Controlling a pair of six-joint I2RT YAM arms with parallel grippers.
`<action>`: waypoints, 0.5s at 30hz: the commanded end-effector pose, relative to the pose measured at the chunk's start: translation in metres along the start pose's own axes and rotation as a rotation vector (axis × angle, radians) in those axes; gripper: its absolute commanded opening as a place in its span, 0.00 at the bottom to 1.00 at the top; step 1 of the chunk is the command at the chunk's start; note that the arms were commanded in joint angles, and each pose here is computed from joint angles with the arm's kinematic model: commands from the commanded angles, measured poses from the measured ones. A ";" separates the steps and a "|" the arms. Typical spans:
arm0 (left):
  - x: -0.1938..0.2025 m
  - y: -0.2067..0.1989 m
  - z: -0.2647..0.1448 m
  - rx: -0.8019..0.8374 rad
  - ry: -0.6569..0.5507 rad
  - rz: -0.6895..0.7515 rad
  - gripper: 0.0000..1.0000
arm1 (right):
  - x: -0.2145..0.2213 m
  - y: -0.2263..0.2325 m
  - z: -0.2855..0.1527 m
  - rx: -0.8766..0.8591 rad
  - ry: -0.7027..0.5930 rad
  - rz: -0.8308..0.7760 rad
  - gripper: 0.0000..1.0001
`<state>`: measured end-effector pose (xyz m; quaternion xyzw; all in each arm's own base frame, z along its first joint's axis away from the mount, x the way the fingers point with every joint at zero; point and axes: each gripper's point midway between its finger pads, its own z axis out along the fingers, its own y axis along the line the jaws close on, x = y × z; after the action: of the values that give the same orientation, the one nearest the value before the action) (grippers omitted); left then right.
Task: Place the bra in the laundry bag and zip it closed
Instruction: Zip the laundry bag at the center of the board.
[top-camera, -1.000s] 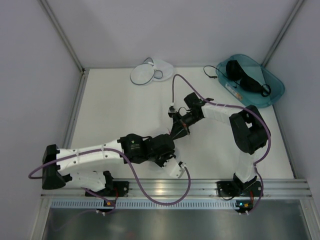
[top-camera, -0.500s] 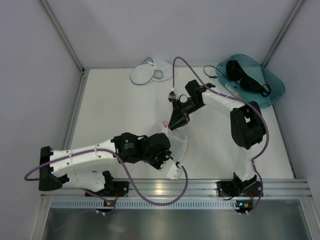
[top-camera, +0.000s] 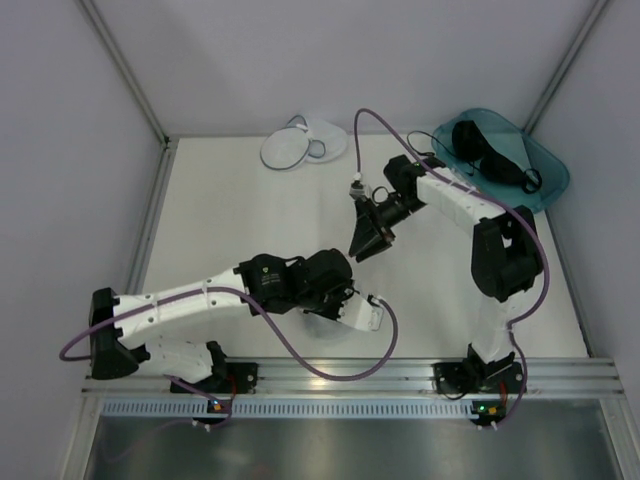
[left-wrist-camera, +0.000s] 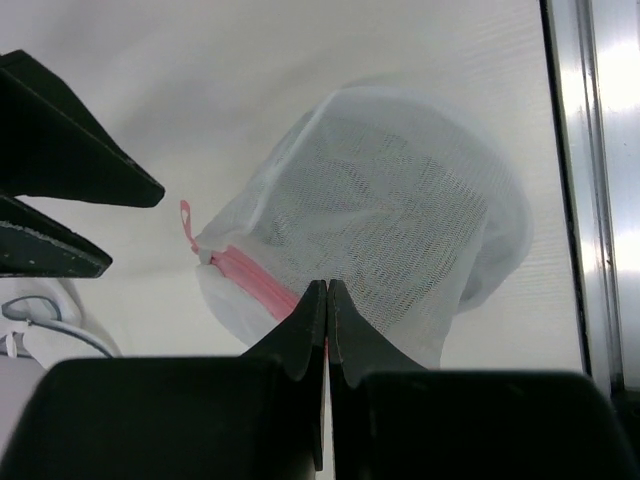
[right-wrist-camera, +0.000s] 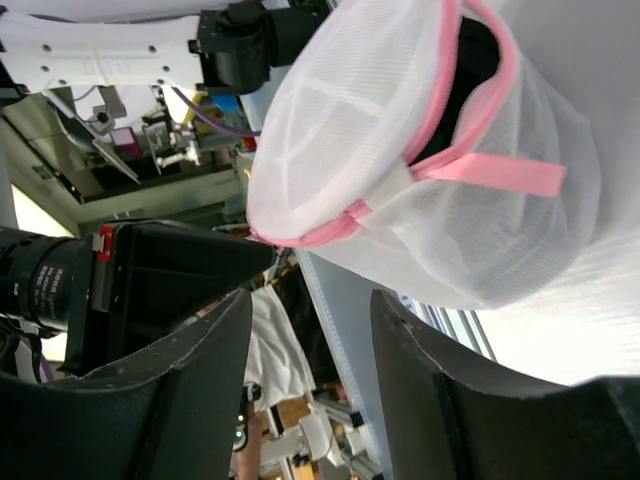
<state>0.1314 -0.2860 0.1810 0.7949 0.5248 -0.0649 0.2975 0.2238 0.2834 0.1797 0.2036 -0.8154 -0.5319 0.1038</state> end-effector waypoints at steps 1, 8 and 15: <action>-0.023 0.030 -0.007 -0.095 -0.073 -0.023 0.00 | 0.019 0.024 -0.006 -0.051 -0.004 -0.016 0.51; -0.035 0.042 -0.004 -0.108 -0.090 -0.025 0.00 | 0.028 0.031 0.011 -0.083 0.045 -0.007 0.65; -0.042 0.042 -0.002 -0.093 -0.110 -0.025 0.00 | 0.024 0.025 0.023 -0.091 0.081 0.000 0.45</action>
<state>0.1455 -0.3121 0.1940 0.7825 0.5281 -0.0694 0.3224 0.1844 0.2931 0.1871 0.2094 -0.7986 -0.5440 0.1502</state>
